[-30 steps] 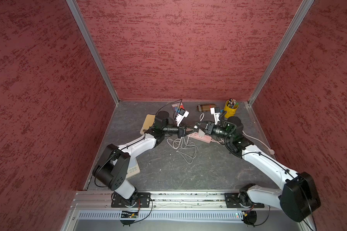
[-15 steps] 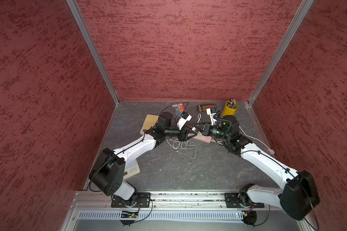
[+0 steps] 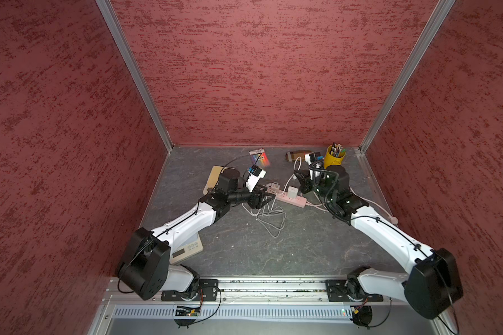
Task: Charge the electronic scale
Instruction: Adjust the charging cable at the center of the board, then insert the charging cable into the plug.
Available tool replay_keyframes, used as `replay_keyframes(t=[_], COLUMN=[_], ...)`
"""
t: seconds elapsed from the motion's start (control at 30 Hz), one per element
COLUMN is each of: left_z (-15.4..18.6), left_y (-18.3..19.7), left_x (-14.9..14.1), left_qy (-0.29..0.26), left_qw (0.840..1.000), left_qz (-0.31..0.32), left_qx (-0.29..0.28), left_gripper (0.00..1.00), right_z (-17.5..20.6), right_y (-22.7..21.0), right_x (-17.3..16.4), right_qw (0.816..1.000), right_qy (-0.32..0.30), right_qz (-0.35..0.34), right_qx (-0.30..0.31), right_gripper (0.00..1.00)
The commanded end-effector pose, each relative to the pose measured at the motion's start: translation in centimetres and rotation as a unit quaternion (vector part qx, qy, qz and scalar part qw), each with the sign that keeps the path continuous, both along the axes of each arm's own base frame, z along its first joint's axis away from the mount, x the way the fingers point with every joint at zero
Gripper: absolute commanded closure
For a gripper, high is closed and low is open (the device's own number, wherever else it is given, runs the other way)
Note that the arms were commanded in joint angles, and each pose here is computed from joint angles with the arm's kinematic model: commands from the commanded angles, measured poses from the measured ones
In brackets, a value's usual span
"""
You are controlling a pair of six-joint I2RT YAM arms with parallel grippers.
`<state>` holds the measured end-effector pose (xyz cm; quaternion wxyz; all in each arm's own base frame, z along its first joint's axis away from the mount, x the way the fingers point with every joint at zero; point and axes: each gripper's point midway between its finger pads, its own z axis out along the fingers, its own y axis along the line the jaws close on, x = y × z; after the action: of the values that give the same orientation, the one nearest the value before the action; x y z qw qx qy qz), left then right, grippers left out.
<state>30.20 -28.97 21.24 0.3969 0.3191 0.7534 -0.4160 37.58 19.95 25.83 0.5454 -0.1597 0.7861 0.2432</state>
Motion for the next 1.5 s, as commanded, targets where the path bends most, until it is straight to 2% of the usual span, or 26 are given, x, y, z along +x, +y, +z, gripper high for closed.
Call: replay_keyframes(t=[0.0, 0.3, 0.47, 0.57, 0.77, 0.97, 1.13, 1.47], left_z=[0.0, -0.9, -1.8, -2.1, -2.5, -2.7, -3.3, -3.6], left_y=[0.4, 1.0, 1.1, 1.0, 0.9, 1.0, 1.1, 1.1], left_x=[0.8, 2.1, 2.7, 3.0, 3.6, 4.0, 4.4, 4.5], left_qy=[-0.002, 0.004, 0.013, 0.018, 0.020, 0.020, 0.024, 0.029], left_qw=[1.000, 1.000, 1.000, 0.999, 0.999, 0.999, 0.999, 0.999], left_qz=[0.013, 0.028, 0.029, 0.029, 0.031, 0.034, 0.037, 0.039], left_qx=[-0.005, -0.003, -0.002, -0.003, -0.004, -0.003, -0.001, -0.002], left_gripper=[0.35, 0.35, 0.35, 0.35, 0.35, 0.35, 0.35, 0.34], right_z=[-0.6, -4.9, -5.2, -5.5, -9.0, -10.5, -10.5, -10.4], right_y=[-1.4, -0.7, -0.8, -1.2, -1.6, -2.6, -2.5, -1.7], right_x=[2.0, 2.7, 1.8, 2.2, 4.9, 5.5, 4.7, 4.1], right_qw=[0.998, 0.998, 0.995, 0.997, 1.000, 0.995, 0.993, 0.992], right_qy=[-0.034, -0.034, -0.078, -0.077, 0.018, 0.059, 0.054, 0.045], right_qz=[-0.024, 0.021, 0.053, 0.033, -0.016, -0.075, -0.107, -0.117], right_qx=[-0.036, -0.052, -0.027, -0.005, 0.007, 0.012, 0.004, -0.001], right_gripper=[1.00, 1.00, 1.00, 1.00, 1.00, 1.00, 1.00, 1.00])
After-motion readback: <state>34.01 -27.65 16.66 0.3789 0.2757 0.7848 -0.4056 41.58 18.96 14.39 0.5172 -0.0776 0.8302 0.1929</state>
